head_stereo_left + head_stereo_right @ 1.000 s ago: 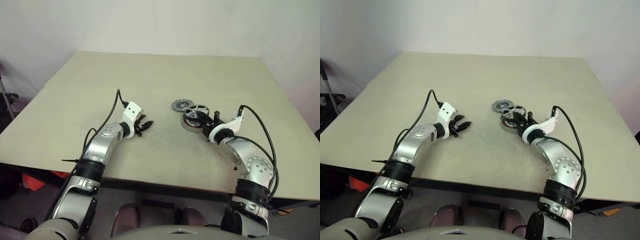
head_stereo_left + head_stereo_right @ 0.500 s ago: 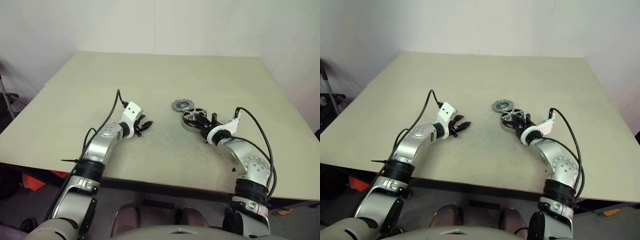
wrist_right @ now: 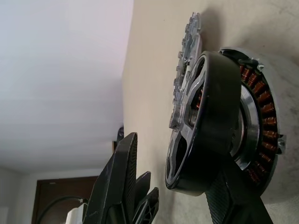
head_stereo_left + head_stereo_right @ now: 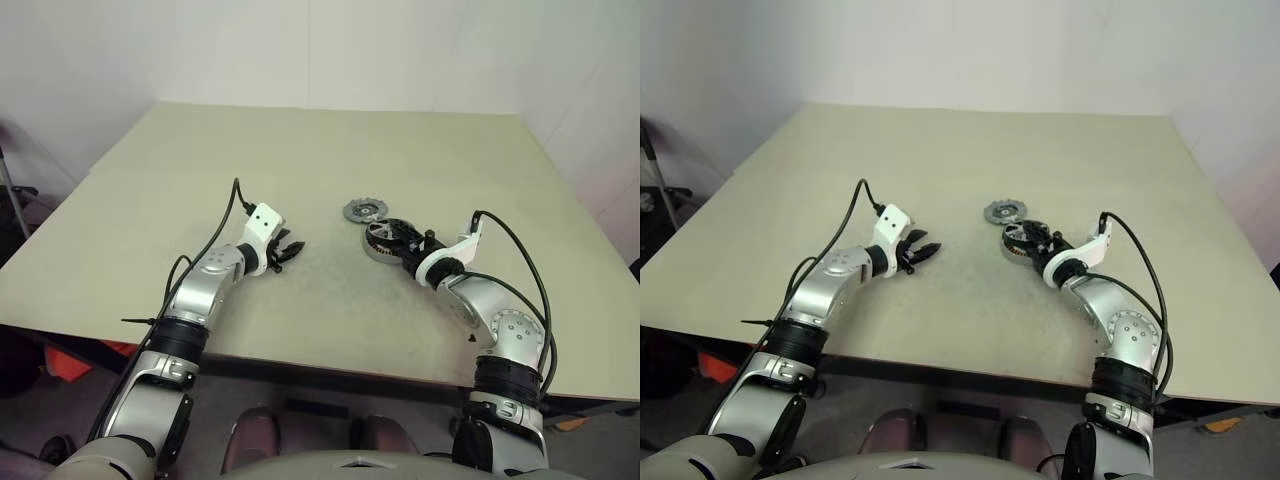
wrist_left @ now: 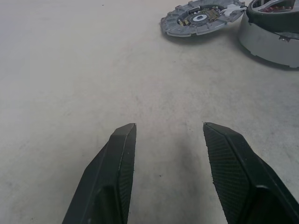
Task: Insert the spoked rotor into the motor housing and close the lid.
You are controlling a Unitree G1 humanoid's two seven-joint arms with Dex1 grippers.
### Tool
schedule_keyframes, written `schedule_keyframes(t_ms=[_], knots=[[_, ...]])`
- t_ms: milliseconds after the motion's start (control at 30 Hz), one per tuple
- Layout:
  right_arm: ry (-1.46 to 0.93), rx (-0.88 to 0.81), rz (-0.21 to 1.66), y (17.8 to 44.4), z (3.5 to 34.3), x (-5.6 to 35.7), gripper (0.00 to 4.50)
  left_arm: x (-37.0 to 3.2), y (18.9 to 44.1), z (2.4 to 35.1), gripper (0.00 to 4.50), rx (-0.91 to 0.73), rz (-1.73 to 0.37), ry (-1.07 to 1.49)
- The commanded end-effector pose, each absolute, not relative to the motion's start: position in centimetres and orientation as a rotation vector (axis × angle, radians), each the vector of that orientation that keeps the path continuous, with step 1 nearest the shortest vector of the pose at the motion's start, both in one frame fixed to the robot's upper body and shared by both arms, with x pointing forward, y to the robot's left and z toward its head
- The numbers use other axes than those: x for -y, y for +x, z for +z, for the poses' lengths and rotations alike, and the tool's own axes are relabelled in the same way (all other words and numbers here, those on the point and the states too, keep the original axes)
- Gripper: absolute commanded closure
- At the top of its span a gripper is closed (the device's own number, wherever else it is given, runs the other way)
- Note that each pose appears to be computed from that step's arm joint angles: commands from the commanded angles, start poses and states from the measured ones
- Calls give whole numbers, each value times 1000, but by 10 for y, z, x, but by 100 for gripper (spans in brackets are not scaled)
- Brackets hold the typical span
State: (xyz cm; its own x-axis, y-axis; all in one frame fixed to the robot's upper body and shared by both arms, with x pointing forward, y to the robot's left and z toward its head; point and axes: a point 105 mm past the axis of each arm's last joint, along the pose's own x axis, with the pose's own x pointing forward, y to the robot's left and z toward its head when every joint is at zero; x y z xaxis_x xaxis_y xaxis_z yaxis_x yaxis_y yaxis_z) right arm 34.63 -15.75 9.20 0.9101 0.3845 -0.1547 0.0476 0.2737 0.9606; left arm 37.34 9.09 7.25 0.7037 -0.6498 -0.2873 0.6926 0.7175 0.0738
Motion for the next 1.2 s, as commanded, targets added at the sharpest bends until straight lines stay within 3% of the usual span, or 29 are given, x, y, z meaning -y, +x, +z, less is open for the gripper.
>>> schedule_keyframes(t_ms=[33, 1200], knots=[[1237, -321, 289, 345, 113, 161, 221, -88, 378, 89, 207, -188, -759, 208], [870, -311, 344, 325, 117, 169, 221, -79, 379, 89, 207, -189, -792, 202]])
